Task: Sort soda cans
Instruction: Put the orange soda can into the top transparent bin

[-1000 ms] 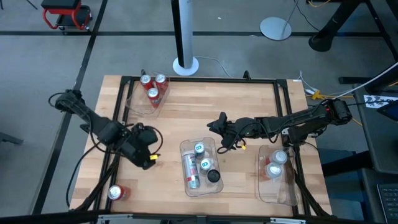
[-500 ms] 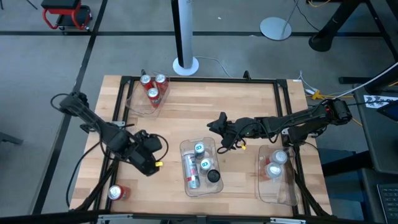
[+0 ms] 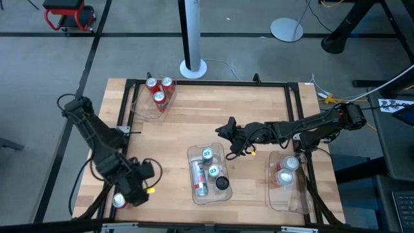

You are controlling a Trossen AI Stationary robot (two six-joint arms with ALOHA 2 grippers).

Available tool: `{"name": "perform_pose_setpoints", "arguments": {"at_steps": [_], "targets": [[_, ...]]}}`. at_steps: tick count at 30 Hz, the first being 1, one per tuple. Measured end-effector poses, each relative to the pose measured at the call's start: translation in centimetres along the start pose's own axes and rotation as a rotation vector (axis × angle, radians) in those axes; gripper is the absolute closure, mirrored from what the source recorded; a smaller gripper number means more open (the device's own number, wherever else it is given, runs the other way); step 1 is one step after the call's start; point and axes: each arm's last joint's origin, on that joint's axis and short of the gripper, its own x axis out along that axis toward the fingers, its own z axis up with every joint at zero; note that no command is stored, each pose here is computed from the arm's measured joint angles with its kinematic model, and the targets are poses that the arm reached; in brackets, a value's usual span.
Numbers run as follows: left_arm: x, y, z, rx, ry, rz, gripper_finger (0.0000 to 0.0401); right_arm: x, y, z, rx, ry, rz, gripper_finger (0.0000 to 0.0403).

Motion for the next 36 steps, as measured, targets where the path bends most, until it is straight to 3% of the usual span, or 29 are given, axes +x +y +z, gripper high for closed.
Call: {"name": "perform_pose_setpoints", "arguments": {"at_steps": [5, 17, 26, 33, 36], "targets": [[-0.3, -0.6, -2.6, 0.062, 0.117, -0.043, 0.0001, 0.0, 0.0, 0.0, 0.000, 0.000, 0.000, 0.0249], [0.0, -1.3, -7.9, 0.090, 0.130, -0.008, 0.0001, 0.0, 0.0, 0.0, -0.003, 0.000, -0.002, 0.0249], [2.1, -1.3, -9.3, 0.145, 0.120, 0.136, 0.0001, 0.0, 0.0, 0.0, -0.001, 0.000, -0.005, 0.0249], [2.4, -2.1, -9.6, 0.124, 0.144, 0.077, 0.0001, 0.0, 0.0, 0.0, -0.002, 0.001, -0.003, 0.0249], [2.7, -1.9, -9.9, 0.130, 0.140, 0.121, 0.0001, 0.0, 0.0, 0.0, -0.002, 0.001, -0.004, 0.0249]]}}
